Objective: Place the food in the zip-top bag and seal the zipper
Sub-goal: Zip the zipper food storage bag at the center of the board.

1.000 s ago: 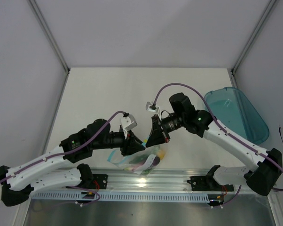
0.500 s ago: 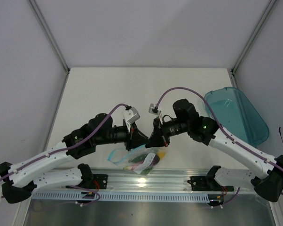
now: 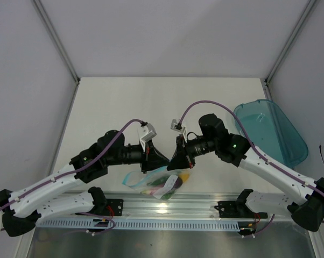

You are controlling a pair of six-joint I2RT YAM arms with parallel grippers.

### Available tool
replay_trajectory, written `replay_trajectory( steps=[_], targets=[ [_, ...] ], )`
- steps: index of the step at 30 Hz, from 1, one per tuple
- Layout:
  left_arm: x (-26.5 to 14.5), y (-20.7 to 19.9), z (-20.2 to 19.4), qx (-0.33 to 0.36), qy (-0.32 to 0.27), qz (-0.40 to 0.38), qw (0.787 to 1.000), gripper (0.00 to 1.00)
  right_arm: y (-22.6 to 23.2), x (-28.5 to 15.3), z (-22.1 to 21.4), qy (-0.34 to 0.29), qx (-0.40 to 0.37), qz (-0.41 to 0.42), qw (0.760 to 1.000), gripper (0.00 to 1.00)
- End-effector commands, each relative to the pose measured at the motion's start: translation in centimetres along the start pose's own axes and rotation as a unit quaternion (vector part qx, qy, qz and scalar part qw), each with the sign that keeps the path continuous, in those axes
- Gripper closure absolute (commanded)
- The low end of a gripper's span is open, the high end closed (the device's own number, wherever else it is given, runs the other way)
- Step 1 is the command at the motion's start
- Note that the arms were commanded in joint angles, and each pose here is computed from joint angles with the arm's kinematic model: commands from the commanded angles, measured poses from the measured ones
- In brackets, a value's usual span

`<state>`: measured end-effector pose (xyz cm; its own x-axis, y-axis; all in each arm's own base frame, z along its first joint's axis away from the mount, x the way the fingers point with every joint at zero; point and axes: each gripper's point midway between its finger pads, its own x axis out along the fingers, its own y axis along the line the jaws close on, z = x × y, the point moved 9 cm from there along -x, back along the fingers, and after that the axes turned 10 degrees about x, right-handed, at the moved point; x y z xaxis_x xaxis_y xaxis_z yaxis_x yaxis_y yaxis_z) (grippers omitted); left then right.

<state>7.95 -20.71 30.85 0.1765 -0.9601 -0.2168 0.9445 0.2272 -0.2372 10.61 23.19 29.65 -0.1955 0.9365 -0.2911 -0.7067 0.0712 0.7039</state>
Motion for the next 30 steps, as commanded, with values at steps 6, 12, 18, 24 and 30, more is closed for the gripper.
replay_trajectory(
  steps=[6,12,18,24,30],
  targets=[
    [-0.2,-0.3,-0.3,-0.009,0.0,-0.023,1.0,0.78,0.4,-0.1,1.2,-0.025,-0.026,0.014,0.999,1.0],
    [-0.1,-0.2,-0.7,-0.013,0.005,-0.023,1.0,0.84,0.6,-0.1,1.2,-0.026,-0.025,0.012,0.999,1.0],
    [-0.2,-0.2,-0.5,-0.011,0.003,-0.023,1.0,0.99,0.4,0.1,1.0,-0.025,-0.022,0.0,0.999,1.0],
    [-0.4,-0.1,-1.1,-0.015,0.008,-0.02,1.0,0.99,0.0,0.0,1.3,-0.062,-0.016,-0.034,0.997,1.0],
    [-0.7,0.1,-2.3,-0.024,0.029,-0.008,0.999,0.99,-0.1,-0.8,1.6,-0.139,-0.006,-0.087,0.986,1.0]
  ],
)
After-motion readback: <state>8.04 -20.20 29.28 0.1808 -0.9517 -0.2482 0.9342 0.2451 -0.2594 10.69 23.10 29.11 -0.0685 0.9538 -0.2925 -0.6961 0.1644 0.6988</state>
